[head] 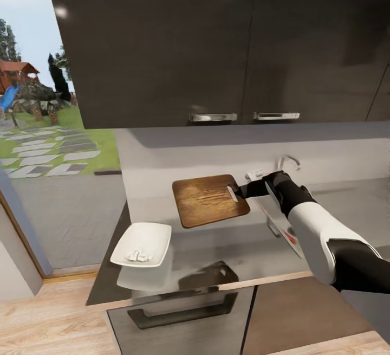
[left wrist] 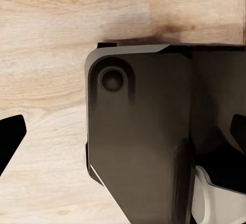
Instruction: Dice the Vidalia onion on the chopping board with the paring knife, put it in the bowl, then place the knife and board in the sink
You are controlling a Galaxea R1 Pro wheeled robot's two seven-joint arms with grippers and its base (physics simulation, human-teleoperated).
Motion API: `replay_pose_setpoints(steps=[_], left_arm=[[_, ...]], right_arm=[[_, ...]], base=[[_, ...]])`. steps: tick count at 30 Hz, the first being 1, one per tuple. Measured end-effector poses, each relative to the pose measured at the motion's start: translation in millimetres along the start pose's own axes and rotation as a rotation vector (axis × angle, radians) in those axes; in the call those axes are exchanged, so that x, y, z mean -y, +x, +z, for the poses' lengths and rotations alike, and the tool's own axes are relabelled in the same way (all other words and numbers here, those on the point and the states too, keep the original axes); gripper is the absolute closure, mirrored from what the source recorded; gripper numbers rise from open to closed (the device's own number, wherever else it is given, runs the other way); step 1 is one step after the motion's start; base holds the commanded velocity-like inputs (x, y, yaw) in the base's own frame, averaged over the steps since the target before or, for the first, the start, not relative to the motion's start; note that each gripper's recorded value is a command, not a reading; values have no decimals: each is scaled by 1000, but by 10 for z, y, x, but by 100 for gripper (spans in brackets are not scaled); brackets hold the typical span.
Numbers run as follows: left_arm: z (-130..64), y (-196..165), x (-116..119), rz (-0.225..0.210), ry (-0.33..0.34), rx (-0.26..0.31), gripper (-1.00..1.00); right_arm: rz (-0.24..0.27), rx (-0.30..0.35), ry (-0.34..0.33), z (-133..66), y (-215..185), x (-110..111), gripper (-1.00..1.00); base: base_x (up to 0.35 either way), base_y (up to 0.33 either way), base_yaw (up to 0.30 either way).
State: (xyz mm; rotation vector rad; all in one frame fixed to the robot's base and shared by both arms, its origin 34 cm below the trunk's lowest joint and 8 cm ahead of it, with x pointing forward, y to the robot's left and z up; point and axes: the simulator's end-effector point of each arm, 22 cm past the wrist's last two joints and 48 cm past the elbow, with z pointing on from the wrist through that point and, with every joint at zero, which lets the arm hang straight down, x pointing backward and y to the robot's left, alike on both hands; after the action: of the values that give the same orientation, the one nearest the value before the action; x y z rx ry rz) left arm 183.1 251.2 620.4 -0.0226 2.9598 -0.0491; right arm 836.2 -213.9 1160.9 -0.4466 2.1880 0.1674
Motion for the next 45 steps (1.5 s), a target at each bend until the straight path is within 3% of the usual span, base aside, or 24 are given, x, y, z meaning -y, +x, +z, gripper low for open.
replay_pose_setpoints(steps=[4, 10, 19, 21, 25, 27, 30, 32, 35, 38, 40, 45], left_arm=[[0, 0, 2, 0, 0, 0, -100], [0, 0, 7, 0, 1, 0, -100], [0, 0, 5, 0, 1, 0, -100], [0, 0, 7, 0, 1, 0, -100], [0, 0, 9, 0, 1, 0, -100], [0, 0, 10, 0, 1, 0, -100], [0, -1, 6, 0, 1, 0, -100], [1, 0, 6, 0, 1, 0, -100], [0, 0, 7, 0, 1, 0, -100], [0, 0, 7, 0, 1, 0, -100], [0, 1, 5, 0, 1, 0, -100], [0, 0, 4, 0, 0, 0, -100]], right_arm=[[3, -17, -9, 40, 75, -40, 100], [2, -19, -44, 105, 57, -275, 100], [3, -28, -51, 128, 97, -312, 100], [1, -29, -39, 131, 96, -292, 100], [4, -21, 62, 135, 71, -91, 100], [55, 0, 127, 124, 32, 46, 100], [215, 44, 198, 104, -19, 203, 100], [289, 68, 252, 160, 45, 265, 100], [335, 110, 306, 271, 52, 109, 100], [337, 105, 384, 295, 62, -38, 100], [364, 87, 388, 335, 149, -104, 100], [554, 28, 341, 462, 455, -311, 100]], base=[[0, -320, 0], [0, -320, 12], [0, -320, 118], [0, -320, 6], [0, -320, 2], [0, -320, 0], [0, -320, 0], [0, -320, 0], [0, -320, 0], [0, -320, 0], [0, -320, 0], [0, -320, 0]])
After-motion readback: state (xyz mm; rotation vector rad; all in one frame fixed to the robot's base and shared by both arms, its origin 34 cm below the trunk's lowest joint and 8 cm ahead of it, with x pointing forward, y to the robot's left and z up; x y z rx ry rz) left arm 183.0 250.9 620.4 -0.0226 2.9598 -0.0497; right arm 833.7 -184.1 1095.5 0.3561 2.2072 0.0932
